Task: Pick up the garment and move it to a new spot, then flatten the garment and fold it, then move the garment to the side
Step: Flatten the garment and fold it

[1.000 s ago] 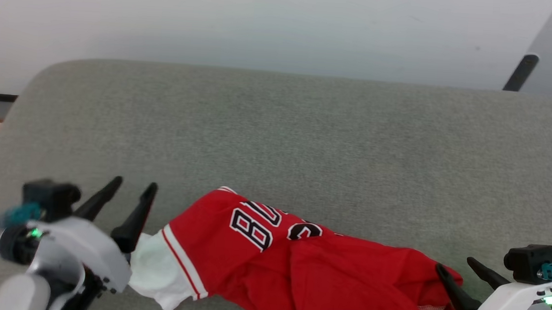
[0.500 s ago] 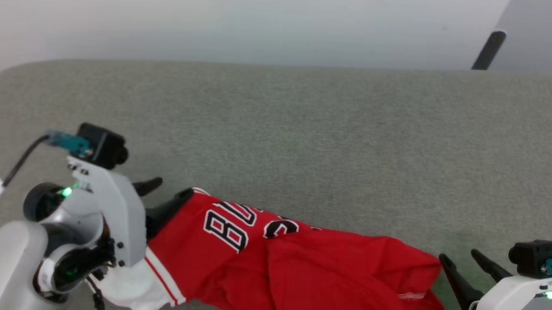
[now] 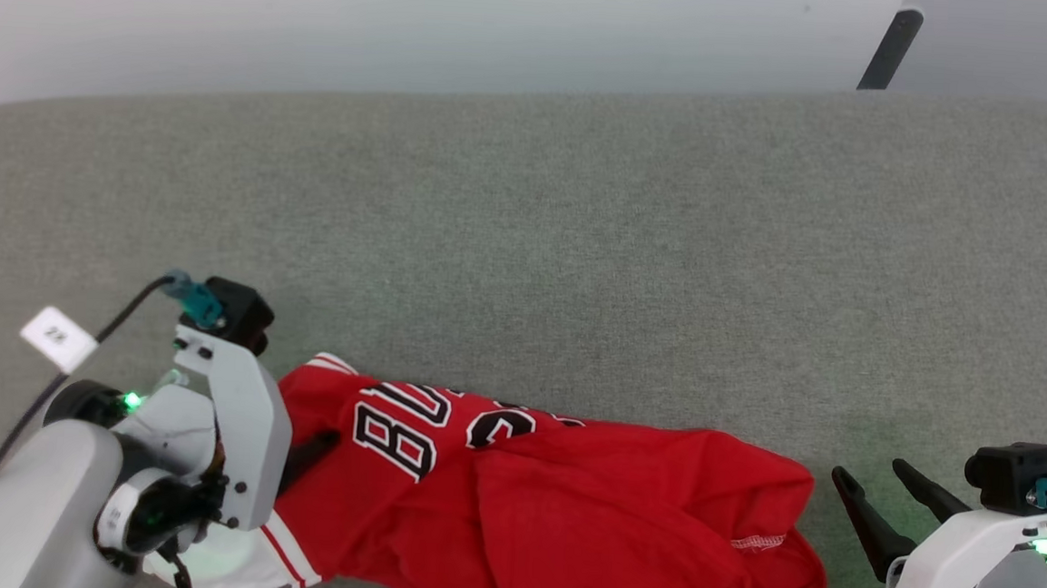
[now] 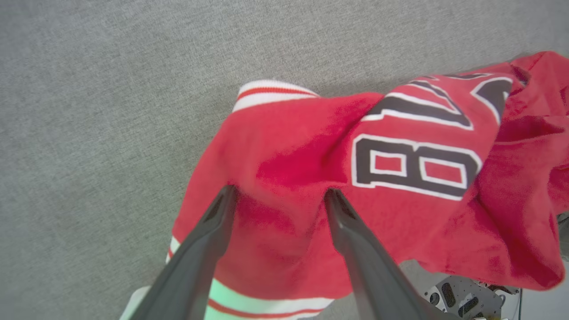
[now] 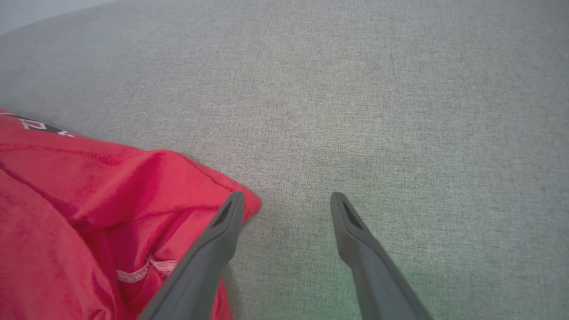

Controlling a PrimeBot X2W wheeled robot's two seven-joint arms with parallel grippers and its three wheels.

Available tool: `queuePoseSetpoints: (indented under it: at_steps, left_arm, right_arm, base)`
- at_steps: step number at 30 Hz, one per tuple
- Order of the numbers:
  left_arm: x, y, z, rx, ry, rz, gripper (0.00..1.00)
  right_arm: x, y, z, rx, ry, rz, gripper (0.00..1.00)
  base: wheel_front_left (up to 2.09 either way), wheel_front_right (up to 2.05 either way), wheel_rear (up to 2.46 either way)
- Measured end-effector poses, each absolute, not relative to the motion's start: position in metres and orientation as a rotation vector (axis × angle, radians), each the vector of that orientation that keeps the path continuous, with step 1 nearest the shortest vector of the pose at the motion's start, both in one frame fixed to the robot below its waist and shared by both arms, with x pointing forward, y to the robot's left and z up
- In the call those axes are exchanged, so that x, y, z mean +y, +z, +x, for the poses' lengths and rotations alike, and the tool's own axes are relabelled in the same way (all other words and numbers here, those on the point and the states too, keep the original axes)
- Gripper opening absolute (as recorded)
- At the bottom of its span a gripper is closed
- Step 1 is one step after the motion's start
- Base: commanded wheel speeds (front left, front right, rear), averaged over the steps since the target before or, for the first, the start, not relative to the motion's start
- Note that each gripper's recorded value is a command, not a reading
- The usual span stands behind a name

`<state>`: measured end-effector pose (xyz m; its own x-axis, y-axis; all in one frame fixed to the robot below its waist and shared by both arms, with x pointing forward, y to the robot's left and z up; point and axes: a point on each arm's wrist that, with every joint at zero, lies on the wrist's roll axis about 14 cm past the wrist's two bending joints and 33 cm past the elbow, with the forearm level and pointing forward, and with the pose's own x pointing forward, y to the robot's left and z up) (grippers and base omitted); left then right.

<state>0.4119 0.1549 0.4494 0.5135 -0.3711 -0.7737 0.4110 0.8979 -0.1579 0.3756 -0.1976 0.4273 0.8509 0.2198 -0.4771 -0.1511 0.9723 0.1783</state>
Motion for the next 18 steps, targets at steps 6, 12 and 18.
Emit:
queuePoseSetpoints:
  at_steps: [6,12,18]
  left_arm:
    - [0.153,0.433,0.416,0.991,-0.469,0.05,0.0]
    - [0.15,0.442,0.429,0.948,-0.486,0.069,0.0]
    - [0.14,0.482,0.459,0.77,-0.527,0.15,0.0]
  right_arm:
    - [-0.2,0.425,0.38,0.52,0.19,0.135,1.0]
    - [-0.201,0.422,0.38,0.523,0.186,0.136,1.0]
    - [-0.202,0.422,0.383,0.517,0.185,0.134,1.0]
  base:
    - [0.0,0.0,0.0]
    - [0.0,0.0,0.0]
    - [0.0,0.0,0.0]
